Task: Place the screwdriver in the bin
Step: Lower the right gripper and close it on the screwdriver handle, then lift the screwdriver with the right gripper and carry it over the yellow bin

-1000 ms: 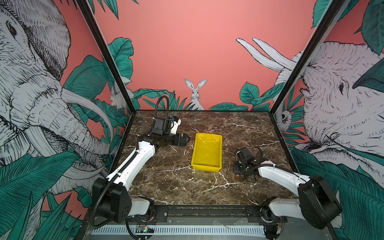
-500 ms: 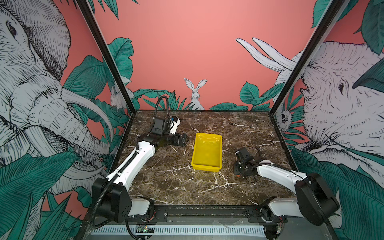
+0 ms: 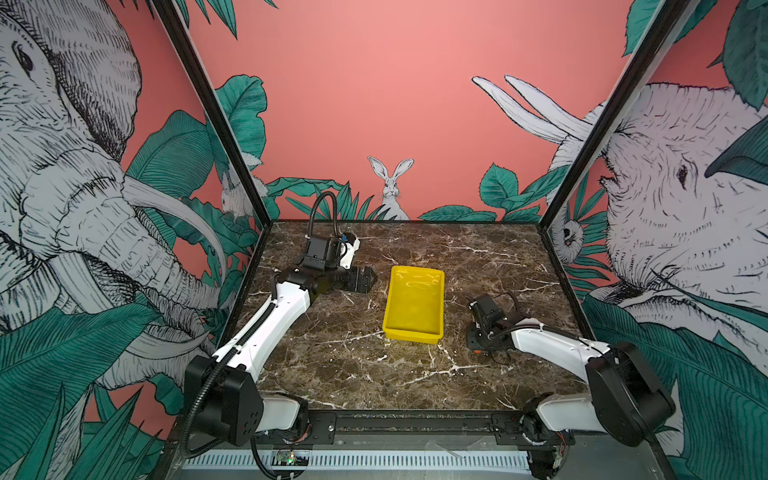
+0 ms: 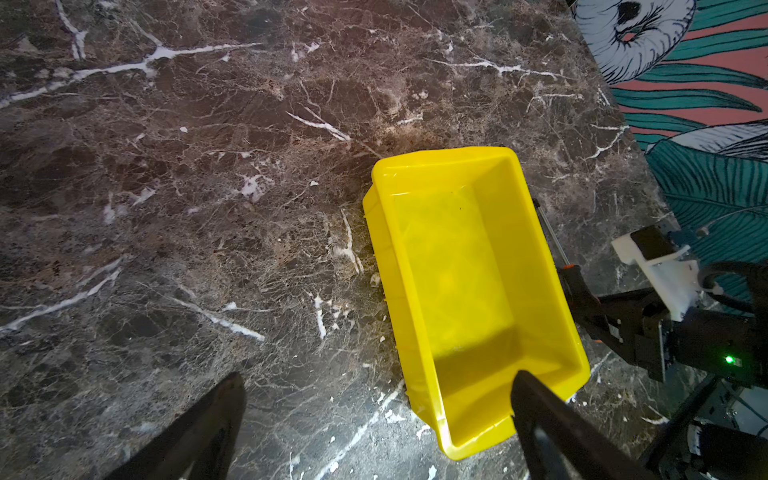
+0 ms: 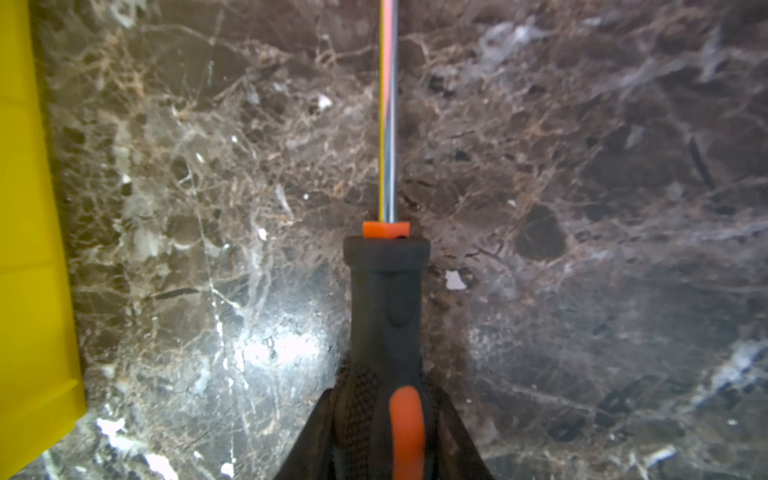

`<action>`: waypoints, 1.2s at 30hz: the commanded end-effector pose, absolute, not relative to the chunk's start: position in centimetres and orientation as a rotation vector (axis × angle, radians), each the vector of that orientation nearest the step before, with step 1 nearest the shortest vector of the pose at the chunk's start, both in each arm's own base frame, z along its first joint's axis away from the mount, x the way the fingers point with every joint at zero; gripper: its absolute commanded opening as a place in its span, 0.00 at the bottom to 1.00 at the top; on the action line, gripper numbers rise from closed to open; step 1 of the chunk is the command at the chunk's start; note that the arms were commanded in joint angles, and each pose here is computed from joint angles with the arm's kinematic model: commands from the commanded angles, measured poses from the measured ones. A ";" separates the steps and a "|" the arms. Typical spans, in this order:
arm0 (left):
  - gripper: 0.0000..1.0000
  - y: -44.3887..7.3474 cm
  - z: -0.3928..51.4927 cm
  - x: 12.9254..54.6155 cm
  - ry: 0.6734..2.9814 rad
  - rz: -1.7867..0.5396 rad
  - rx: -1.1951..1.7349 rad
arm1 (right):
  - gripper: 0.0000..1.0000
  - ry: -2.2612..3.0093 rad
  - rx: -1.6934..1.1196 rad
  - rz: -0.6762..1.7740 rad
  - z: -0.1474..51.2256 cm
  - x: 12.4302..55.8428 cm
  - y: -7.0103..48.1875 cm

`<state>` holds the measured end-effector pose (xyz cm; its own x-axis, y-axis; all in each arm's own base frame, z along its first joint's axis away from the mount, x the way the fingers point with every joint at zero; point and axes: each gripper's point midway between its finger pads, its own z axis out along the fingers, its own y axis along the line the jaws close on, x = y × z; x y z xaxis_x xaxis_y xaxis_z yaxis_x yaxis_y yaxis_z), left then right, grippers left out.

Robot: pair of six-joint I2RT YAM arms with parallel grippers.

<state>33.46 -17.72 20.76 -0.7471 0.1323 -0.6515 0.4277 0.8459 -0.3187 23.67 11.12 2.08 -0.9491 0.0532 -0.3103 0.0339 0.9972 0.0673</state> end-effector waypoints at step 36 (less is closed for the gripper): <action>1.00 -15.8 22.2 33.6 2.355 -0.597 0.340 | 0.18 2.576 -0.191 0.189 16.0 25.4 15.9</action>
